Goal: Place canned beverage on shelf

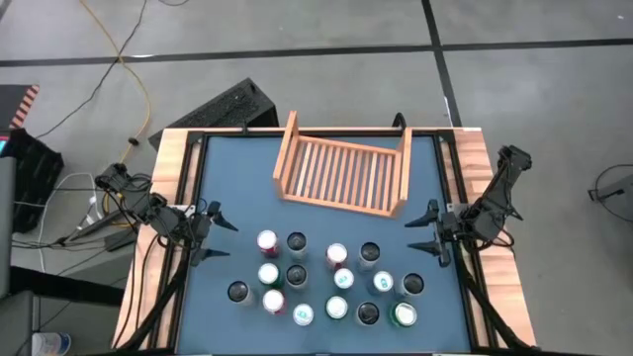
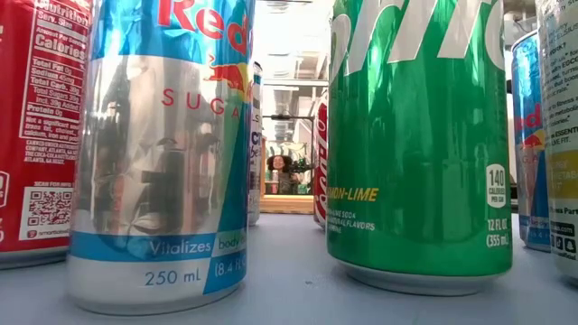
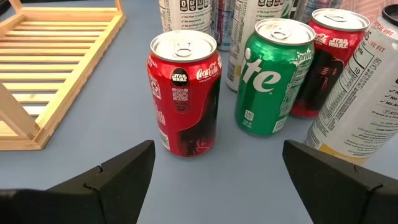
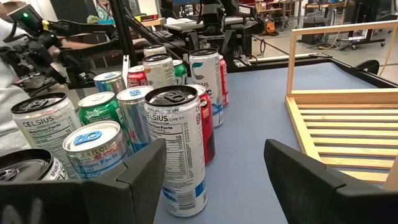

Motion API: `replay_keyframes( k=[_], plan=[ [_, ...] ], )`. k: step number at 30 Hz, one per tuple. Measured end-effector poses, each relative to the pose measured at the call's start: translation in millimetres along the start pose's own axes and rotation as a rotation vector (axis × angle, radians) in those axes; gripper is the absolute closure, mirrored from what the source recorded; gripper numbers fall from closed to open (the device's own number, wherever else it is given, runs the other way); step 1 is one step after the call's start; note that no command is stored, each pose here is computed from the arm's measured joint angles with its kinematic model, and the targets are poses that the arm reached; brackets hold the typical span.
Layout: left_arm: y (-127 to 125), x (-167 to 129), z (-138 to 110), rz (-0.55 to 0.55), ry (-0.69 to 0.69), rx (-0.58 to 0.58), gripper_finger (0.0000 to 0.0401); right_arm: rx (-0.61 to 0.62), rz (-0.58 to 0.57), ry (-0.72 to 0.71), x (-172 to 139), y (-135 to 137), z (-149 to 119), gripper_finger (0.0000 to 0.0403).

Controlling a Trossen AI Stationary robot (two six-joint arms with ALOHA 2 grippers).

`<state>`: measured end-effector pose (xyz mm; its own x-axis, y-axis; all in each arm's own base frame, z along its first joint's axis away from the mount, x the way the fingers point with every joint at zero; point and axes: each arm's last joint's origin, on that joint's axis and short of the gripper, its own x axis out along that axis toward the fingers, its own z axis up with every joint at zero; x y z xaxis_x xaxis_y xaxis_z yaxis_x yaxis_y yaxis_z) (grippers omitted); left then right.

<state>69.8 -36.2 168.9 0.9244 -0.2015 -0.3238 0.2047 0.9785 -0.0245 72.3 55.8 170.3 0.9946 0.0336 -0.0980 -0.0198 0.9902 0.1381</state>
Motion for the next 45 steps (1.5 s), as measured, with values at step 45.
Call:
replay_keyframes(
  k=[45],
  plan=[
    [4.7, -6.5, 34.0, 0.224, -0.365, -0.157, 0.0060, 0.163, -0.010, -0.321, -3.6, -1.3, 41.4, 0.0122]
  ],
)
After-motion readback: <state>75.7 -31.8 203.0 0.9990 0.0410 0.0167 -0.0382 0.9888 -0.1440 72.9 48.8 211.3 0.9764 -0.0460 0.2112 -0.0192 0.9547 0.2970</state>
